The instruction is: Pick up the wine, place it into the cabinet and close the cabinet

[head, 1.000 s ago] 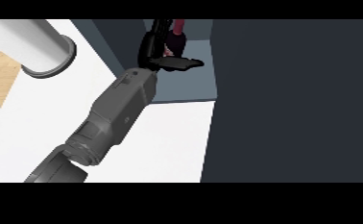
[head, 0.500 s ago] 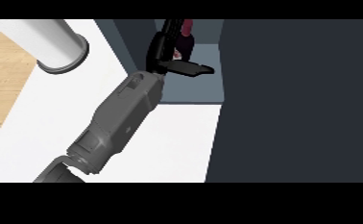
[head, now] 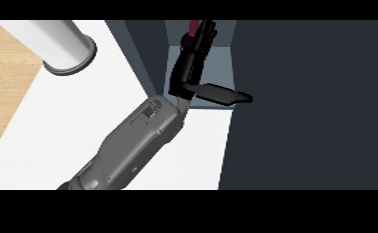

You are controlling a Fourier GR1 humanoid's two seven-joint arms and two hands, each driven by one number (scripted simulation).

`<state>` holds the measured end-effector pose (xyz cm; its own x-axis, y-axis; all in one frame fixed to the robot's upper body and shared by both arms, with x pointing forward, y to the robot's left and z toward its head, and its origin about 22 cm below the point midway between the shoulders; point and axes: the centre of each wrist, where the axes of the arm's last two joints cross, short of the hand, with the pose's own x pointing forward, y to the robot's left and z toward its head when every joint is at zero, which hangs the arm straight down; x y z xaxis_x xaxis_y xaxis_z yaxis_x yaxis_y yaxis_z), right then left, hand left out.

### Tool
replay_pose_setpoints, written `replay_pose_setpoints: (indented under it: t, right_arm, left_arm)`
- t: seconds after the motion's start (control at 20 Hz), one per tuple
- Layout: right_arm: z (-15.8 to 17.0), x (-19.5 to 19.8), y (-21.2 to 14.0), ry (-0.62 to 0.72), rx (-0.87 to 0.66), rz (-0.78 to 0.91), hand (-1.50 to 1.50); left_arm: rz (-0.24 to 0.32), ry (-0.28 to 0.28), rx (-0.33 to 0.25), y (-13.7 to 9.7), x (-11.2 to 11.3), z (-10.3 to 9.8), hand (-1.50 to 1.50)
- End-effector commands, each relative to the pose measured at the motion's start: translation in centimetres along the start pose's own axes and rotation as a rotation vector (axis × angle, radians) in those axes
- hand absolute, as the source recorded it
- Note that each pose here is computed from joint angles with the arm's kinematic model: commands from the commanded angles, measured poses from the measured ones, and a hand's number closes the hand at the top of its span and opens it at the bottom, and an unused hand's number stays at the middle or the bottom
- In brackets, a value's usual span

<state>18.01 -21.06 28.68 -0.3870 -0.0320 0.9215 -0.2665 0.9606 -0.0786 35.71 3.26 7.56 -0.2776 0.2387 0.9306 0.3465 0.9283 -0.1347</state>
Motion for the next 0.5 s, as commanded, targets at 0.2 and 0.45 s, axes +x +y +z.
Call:
replay_pose_setpoints:
  t: [0.2,0.45]
  right_arm:
    - [-0.6,-0.1,1.0,-0.043,0.03,0.001,-1.5]
    - [0.5,1.4,0.8,-0.044,0.004,0.007,-1.5]
  left_arm:
    - [0.084,-0.001,0.046,-5.7,3.6,6.1,-1.5]
    - [0.113,-0.035,0.133,-6.5,3.8,9.9,-1.5]
